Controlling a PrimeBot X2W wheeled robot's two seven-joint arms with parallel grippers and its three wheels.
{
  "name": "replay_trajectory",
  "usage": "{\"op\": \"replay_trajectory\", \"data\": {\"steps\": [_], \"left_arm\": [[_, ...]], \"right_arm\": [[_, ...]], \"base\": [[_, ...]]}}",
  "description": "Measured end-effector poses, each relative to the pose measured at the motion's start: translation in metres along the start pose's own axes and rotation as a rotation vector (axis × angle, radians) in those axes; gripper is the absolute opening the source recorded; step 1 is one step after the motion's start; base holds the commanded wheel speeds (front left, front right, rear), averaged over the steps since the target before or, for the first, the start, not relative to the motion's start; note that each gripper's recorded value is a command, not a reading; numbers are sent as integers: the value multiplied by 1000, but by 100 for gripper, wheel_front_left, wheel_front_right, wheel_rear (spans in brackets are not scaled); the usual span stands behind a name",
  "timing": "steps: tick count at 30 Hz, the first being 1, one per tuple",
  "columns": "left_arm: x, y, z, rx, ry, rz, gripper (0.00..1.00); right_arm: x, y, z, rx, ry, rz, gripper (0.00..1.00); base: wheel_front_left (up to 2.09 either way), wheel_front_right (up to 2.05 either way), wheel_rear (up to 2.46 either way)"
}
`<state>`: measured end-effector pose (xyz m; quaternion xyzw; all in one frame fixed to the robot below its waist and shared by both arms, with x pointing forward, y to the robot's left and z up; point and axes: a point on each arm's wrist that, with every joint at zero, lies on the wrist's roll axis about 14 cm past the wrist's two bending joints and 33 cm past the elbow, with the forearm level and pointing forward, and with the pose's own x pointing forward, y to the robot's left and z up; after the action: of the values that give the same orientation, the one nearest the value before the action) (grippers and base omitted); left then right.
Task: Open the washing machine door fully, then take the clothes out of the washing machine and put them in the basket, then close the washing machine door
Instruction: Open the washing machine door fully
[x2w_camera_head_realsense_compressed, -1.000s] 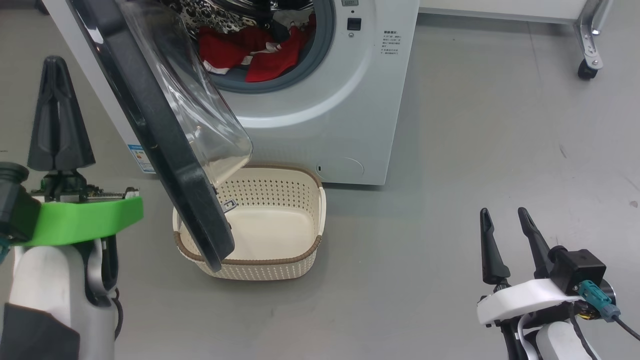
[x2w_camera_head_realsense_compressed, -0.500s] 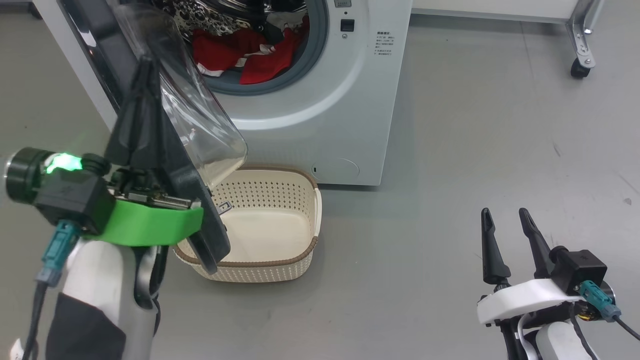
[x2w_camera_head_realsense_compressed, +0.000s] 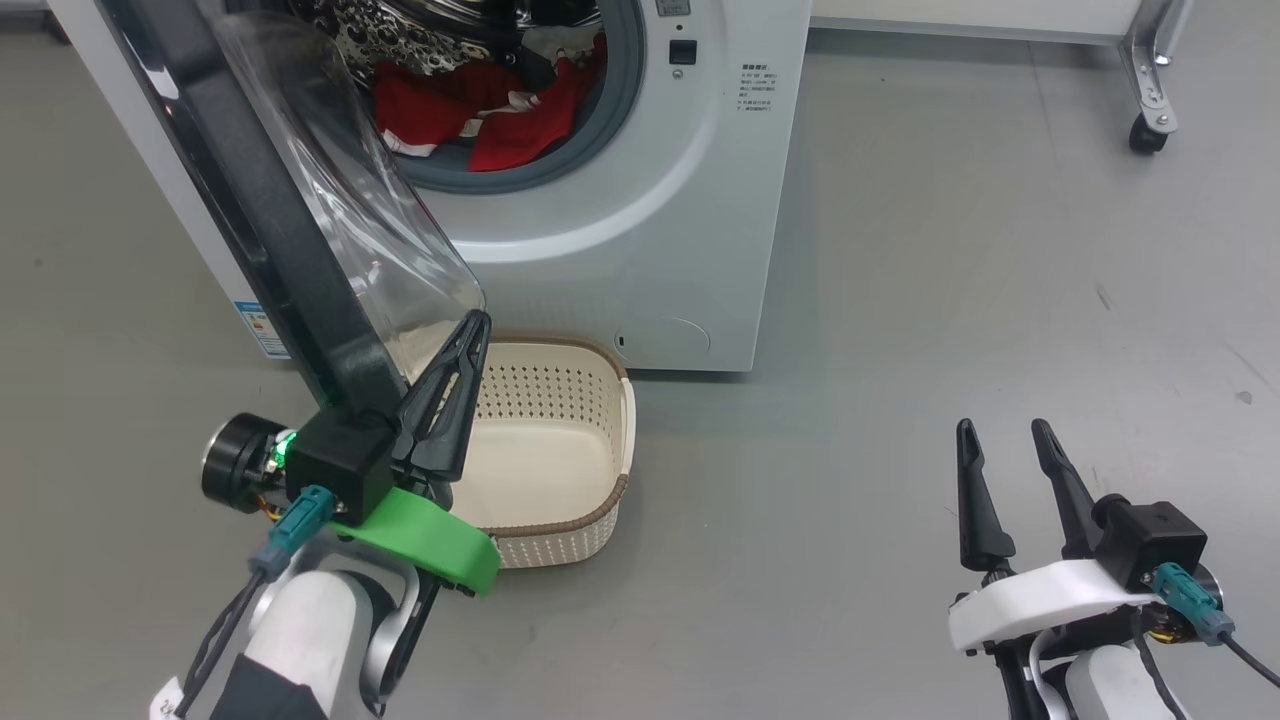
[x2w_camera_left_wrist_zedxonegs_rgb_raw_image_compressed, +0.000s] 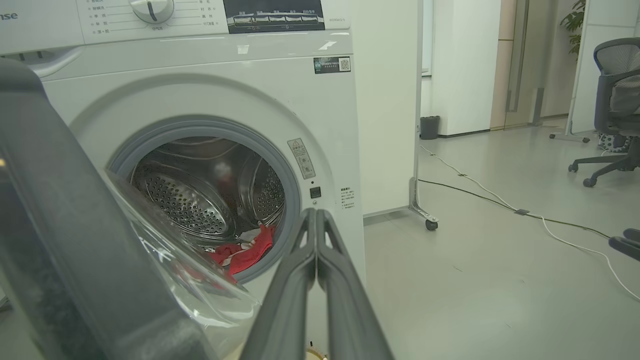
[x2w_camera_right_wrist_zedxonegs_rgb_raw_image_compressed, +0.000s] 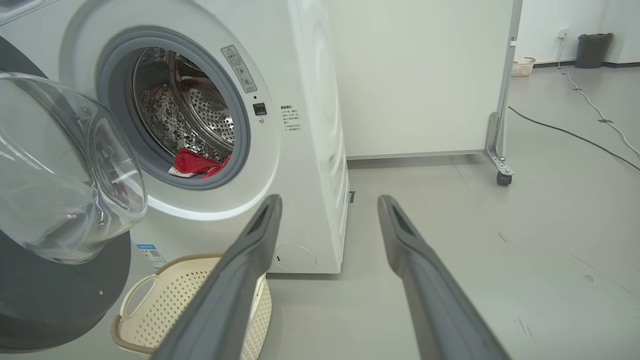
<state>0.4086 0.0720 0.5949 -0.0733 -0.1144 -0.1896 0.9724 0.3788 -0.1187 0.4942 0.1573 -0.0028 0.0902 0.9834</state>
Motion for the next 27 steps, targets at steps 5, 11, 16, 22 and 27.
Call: {"op": "replay_trajectory", "data": {"steps": [5,11,16,22,27], "left_arm": [[-7,-6,-33,-34,121,-9,0],[-11,-6,-50,-61,177,-7,0],[-14,1,-64,-73,227,23,0],[-21,12,-83,-84,295,70,0],[-24,22,-89,-92,312,115,0]], "right_arm": [[-2,-2,0,-4,0,-6,100],[-4,-8,1,-11,-4,-23,100],[-5,-11,1,-16,-2,-32,100],[-5,-12,-1,-12,2,-32,100],[-4,-13,-2,-15,5,-37,100]], "base": [[0,0,0],[0,0,0],[0,0,0],[0,0,0],[0,0,0]]}}
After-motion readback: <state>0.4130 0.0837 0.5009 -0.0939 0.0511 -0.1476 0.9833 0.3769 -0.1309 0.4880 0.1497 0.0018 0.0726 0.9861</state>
